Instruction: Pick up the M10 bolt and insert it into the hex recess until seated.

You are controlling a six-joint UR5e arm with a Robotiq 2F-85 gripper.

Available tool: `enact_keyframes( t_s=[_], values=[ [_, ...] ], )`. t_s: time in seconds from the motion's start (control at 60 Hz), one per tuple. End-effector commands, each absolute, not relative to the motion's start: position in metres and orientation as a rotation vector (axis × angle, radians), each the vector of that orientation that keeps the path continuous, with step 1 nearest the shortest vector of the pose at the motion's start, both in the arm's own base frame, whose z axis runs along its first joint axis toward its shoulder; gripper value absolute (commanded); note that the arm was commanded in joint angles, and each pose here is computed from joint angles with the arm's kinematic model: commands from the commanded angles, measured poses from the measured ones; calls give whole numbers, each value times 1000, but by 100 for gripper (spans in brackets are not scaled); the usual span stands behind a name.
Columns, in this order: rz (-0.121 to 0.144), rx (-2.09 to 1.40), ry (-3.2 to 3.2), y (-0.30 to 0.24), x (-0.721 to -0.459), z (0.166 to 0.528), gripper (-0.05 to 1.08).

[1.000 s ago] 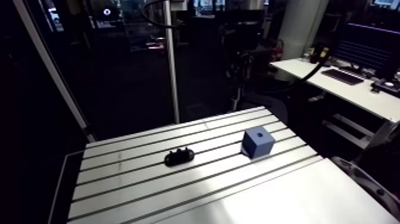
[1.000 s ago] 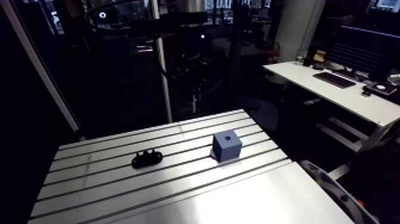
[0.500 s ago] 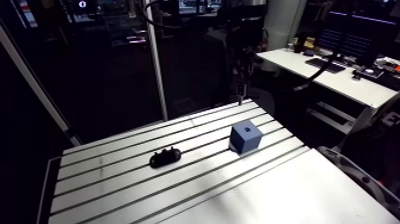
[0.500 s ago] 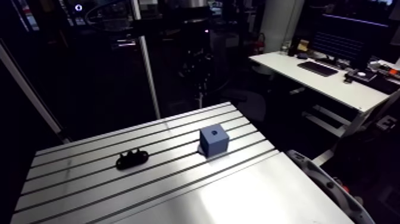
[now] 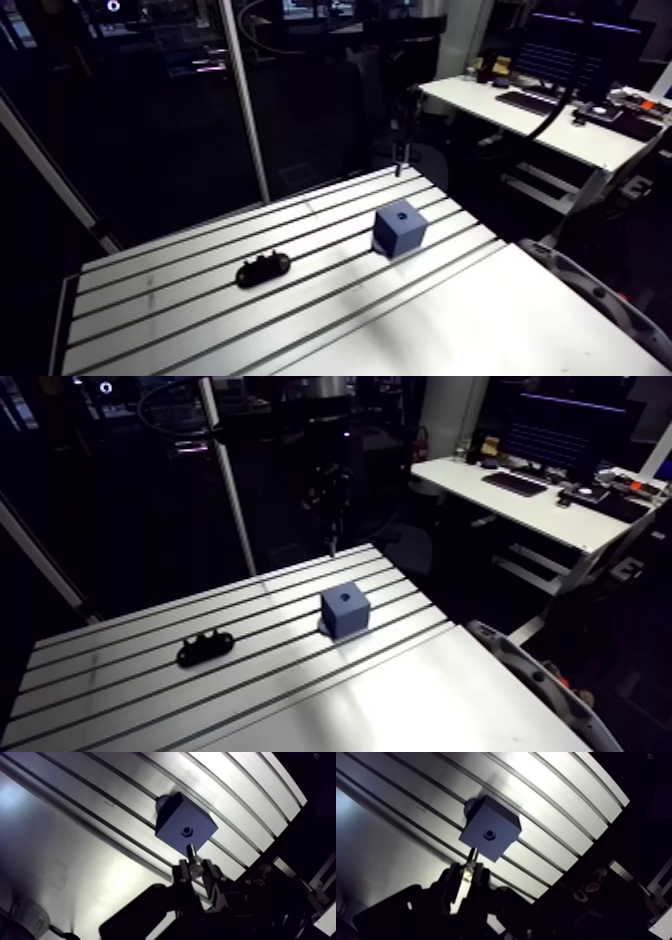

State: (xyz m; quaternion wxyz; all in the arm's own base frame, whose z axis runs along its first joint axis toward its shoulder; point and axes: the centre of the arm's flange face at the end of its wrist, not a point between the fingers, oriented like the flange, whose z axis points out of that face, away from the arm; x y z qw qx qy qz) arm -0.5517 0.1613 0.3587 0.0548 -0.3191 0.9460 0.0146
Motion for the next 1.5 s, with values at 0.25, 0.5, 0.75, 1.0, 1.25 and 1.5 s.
enact_keyframes(
  t_s=[0.25,0.5,0.75,1.0,1.25,1.5],
  values=[
    [-2,-941,2857,178,-556,325,98],
    [-10,-927,2859,183,-554,313,98],
    [-2,-927,2862,184,-556,306,98],
    [-7,-925,2852,185,-556,296,99],
    [-21,-921,2845,184,-554,289,100],
    [-46,-912,2832,184,-552,277,100]
  ],
)
